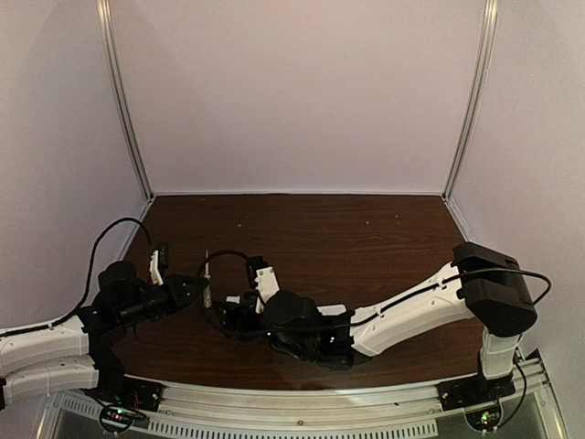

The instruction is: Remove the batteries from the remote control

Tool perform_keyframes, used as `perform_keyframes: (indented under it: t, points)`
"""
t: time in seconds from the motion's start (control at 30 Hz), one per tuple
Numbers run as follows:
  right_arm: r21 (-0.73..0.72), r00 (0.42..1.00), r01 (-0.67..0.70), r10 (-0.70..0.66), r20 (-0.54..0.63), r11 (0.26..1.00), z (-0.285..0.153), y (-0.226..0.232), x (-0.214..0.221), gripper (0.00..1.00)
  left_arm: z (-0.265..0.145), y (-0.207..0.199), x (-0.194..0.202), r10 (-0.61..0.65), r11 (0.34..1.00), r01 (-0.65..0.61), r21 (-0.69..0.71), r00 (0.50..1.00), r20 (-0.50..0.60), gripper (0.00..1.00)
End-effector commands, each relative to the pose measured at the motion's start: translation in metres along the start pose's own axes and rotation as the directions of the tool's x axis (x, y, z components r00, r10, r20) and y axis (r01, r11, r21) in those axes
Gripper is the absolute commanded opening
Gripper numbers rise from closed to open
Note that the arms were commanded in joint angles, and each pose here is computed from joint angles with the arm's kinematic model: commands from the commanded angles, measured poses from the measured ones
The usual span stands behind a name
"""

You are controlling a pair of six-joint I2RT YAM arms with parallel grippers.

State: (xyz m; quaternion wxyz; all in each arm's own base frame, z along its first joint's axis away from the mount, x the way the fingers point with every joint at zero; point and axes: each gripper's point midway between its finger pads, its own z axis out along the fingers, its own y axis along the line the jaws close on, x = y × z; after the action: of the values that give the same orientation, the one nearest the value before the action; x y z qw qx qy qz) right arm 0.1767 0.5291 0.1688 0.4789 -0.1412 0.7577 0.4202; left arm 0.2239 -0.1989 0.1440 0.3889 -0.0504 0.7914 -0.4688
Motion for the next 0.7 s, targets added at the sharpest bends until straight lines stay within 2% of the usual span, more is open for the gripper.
perform_keyframes:
  t: [0.0, 0.2, 0.5, 0.67]
  points:
    - [0.034, 1.000, 0.014, -0.013, -0.018, 0.999, 0.013, 0.001, 0.010, 0.80, -0.003, -0.021, -0.010, 0.004, 0.997, -0.006, 0.080, 1.000, 0.031, 0.00]
    - [0.027, 0.999, 0.016, -0.015, -0.032, 1.000, 0.028, 0.007, 0.020, 0.72, -0.006, -0.026, -0.010, -0.003, 0.994, 0.000, 0.105, 1.000, 0.027, 0.00]
    - [0.014, 0.999, 0.022, -0.022, -0.038, 1.000, 0.046, 0.017, 0.027, 0.64, -0.010, -0.027, -0.008, -0.014, 0.993, 0.011, 0.117, 0.999, 0.028, 0.00]
    - [0.015, 1.000, 0.020, -0.020, -0.019, 1.000, 0.052, 0.021, 0.023, 0.55, -0.013, -0.027, -0.008, -0.018, 0.993, 0.014, 0.119, 0.999, 0.032, 0.00]
